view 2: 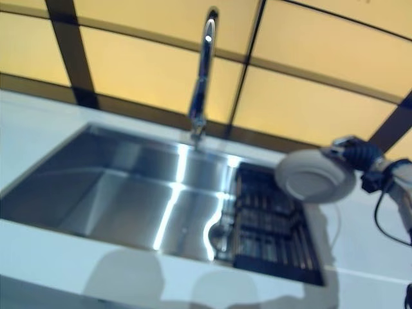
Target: Take plates into dishwasher
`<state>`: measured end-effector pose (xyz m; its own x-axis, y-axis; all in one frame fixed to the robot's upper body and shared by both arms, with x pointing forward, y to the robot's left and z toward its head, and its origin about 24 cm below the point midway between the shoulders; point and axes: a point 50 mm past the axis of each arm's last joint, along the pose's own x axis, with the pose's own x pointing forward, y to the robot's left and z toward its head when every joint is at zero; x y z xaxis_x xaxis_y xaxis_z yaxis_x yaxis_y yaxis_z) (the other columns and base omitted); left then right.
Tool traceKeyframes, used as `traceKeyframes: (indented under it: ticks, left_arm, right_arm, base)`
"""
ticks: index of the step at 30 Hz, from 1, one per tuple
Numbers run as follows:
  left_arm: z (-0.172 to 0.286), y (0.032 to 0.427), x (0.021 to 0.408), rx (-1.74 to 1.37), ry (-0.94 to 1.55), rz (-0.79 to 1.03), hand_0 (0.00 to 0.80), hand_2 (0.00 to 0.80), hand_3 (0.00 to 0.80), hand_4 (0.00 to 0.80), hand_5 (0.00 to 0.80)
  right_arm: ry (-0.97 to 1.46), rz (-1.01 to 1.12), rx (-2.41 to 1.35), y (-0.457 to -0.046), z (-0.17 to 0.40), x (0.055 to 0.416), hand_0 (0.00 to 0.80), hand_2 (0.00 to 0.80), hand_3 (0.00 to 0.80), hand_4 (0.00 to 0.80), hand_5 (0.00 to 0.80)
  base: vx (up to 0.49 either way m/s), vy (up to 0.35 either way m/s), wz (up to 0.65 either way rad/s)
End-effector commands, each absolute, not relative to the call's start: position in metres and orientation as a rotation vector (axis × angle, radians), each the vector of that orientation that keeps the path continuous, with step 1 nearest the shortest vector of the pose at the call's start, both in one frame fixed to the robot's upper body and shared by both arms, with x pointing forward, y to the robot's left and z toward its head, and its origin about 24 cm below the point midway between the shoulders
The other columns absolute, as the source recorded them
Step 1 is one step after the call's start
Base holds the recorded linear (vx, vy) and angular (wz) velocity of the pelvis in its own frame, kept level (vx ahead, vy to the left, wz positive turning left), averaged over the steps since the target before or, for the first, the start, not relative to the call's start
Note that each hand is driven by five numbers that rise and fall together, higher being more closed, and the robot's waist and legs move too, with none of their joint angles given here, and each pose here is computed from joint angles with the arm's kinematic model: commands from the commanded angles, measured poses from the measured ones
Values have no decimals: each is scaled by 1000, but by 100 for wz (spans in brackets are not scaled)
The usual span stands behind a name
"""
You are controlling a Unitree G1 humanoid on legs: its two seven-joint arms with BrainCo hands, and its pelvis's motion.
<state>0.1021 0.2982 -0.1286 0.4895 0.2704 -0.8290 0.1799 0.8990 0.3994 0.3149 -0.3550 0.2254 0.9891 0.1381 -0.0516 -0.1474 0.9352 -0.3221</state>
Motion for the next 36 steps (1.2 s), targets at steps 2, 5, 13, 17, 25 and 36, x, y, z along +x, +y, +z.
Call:
traceKeyframes:
  ticks: [2, 5, 13, 17, 25, 36]
  left_arm:
    - [-132, 297, 95, 470, 1075, 60, 0, 0, 0, 0, 0]
    - [-132, 296, 95, 467, 1072, 57, 0, 0, 0, 0, 0]
    - [-133, 294, 95, 455, 1070, 65, 0, 0, 0, 0, 0]
    - [-133, 294, 94, 446, 1073, 71, 0, 0, 0, 0, 0]
    - [-134, 292, 94, 434, 1075, 68, 0, 0, 0, 0, 0]
    - [-138, 284, 95, 431, 1073, 43, 0, 0, 0, 0, 0]
  right_arm:
    - [-214, 56, -357, -363, 294, 306, 800, 800, 800, 800, 800]
    - [-223, 30, -361, -366, 297, 304, 800, 800, 800, 800, 800]
    - [-222, -83, -350, -383, 303, 292, 800, 800, 800, 800, 800]
    - [-224, -109, -351, -389, 305, 287, 800, 800, 800, 800, 800]
    - [-213, -142, -352, -397, 304, 278, 800, 800, 800, 800, 800]
    - [-199, -167, -331, -406, 294, 268, 800, 800, 800, 800, 800]
  base:
    - [0, 0, 0]
    - [0, 0, 0]
    - [-27, 36, -7]
    - [-23, 48, -9]
    - [-33, 37, -15]
    - [-35, 66, -10]
